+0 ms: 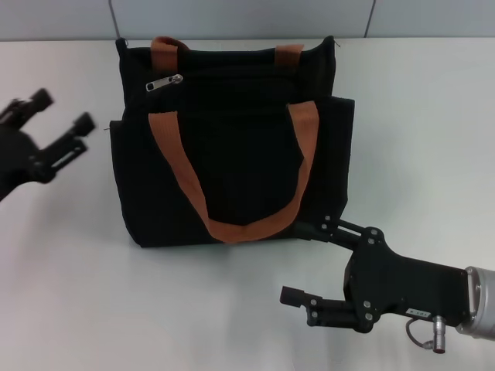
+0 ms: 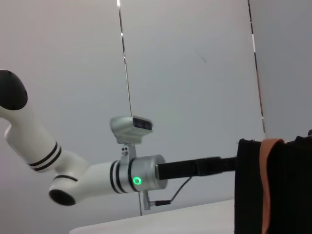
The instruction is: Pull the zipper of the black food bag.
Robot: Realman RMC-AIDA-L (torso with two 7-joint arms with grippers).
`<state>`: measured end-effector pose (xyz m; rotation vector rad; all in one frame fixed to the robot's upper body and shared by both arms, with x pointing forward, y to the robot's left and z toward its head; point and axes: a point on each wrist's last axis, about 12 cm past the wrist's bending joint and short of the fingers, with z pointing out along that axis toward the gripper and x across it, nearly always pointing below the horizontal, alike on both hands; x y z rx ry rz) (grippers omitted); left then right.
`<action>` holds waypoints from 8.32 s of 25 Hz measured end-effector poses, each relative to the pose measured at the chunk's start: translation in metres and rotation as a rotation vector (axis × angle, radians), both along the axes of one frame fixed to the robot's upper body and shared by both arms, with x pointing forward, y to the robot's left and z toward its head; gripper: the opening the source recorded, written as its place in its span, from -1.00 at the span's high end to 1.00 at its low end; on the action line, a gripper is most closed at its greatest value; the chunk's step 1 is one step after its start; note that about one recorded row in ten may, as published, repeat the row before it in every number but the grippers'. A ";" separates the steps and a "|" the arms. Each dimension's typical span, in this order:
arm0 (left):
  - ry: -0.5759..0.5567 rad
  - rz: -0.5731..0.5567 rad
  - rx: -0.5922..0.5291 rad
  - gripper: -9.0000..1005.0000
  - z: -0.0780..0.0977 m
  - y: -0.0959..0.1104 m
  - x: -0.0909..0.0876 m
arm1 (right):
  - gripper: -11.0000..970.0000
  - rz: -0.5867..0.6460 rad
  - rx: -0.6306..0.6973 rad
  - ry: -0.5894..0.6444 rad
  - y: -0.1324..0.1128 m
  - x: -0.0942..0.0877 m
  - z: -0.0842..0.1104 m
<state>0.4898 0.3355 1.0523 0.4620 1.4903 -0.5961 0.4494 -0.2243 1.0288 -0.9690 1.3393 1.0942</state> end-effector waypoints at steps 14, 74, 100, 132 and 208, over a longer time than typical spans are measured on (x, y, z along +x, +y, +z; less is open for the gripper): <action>-0.046 -0.215 0.153 -0.36 0.026 -0.044 0.053 | -0.69 -0.023 0.011 -0.015 0.002 0.009 0.004; -0.037 -0.355 -0.016 0.91 0.038 -0.076 0.056 | -0.31 -0.069 0.401 0.146 -0.012 0.027 0.047; -0.153 -0.440 0.000 0.88 0.056 -0.107 0.076 | 0.10 -0.178 0.445 0.219 0.000 0.069 0.058; -0.184 -0.486 -0.012 0.84 0.067 -0.121 0.084 | 0.29 -0.127 0.306 0.343 0.031 0.096 0.057; -0.230 -0.440 -0.068 0.75 0.065 -0.110 0.075 | 0.98 -0.413 0.406 0.495 -0.017 0.091 0.035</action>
